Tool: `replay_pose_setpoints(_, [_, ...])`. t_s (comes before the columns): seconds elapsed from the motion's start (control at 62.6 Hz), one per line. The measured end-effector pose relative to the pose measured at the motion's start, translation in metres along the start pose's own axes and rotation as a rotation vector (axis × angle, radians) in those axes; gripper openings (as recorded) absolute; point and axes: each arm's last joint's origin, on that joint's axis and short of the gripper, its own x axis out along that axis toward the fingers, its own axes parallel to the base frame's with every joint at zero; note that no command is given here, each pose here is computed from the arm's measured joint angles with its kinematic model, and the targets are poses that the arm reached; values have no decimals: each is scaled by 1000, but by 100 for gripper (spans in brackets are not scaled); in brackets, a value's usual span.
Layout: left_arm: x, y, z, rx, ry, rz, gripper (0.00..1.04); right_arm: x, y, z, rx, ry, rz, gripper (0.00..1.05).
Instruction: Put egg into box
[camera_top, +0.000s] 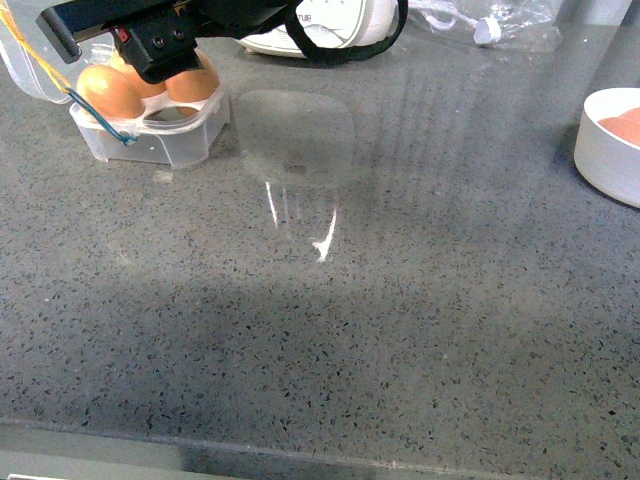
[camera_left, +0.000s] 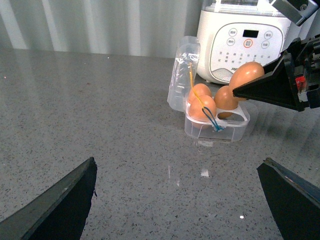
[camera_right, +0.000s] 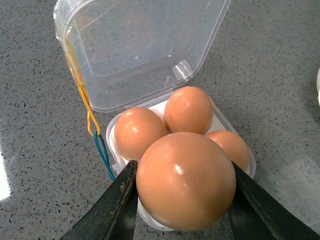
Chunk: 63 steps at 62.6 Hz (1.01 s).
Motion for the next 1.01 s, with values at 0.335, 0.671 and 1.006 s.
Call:
replay_pose_setpoints(0.335, [0,0,0,0,0,0,98,4,5,-6,2,53,6,42])
replay_pose_setpoints(0.671, [0,0,0,0,0,0,98,6,3,-7,-8,81,-1,44])
replay_pose_setpoints(1.006, [0,0,0,0,0,0,98,6,-1,-11,1,92,-11,97])
